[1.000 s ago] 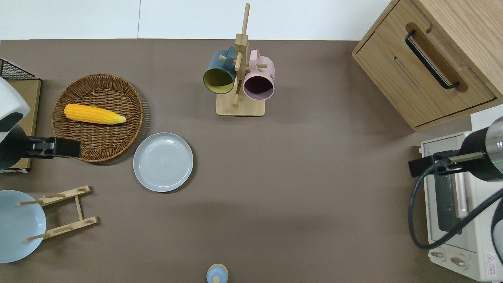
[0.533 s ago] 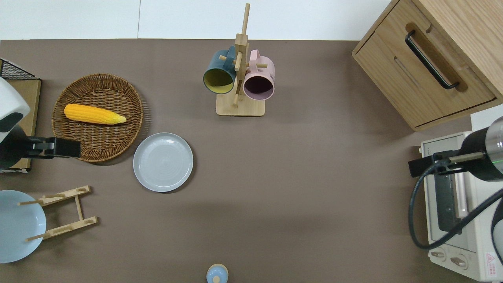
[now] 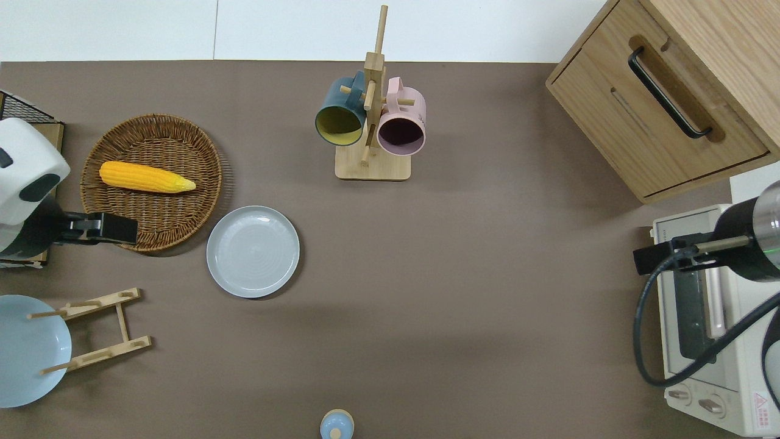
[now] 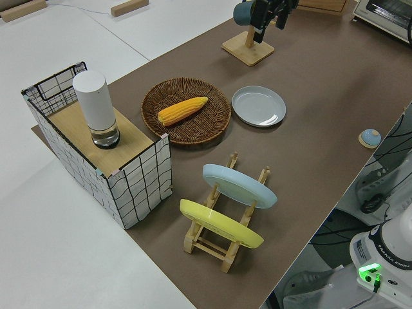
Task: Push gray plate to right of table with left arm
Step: 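Move the left gripper down beside the gray plate's edge nearest the basket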
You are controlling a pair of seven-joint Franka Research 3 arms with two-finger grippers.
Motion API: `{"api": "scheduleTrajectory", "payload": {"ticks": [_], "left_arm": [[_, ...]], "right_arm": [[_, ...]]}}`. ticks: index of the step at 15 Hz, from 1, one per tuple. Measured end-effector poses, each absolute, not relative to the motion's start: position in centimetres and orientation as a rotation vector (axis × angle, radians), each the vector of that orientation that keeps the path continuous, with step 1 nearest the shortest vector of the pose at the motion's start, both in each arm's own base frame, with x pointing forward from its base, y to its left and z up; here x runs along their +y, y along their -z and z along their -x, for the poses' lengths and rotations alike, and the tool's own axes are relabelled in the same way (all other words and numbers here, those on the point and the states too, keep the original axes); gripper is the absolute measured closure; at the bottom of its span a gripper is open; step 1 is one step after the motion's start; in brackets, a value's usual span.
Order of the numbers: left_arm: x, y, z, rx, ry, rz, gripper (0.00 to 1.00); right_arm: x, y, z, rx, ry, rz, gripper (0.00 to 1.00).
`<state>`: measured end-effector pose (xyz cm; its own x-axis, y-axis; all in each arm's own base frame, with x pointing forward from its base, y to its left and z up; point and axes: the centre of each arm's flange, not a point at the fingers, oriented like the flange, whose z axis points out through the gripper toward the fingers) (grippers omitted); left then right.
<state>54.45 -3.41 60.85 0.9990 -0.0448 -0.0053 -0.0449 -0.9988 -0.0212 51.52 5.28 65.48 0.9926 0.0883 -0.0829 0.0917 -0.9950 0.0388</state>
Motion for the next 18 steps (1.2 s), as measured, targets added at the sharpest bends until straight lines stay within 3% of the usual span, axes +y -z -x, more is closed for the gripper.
{"api": "scheduleTrajectory", "payload": {"ticks": [8,18], "left_arm": [[-3.5,-51.6,-55.6,0.066,0.0,3.138,0.0],[-3.1,-42.6,-54.1,-0.034,0.011,3.153,0.01]], "right_arm": [[5.3,-65.5,-51.5,0.14,0.126,-3.093,0.0],[5.3,-65.5,-51.5,0.14,0.126,-3.093,0.0]]}}
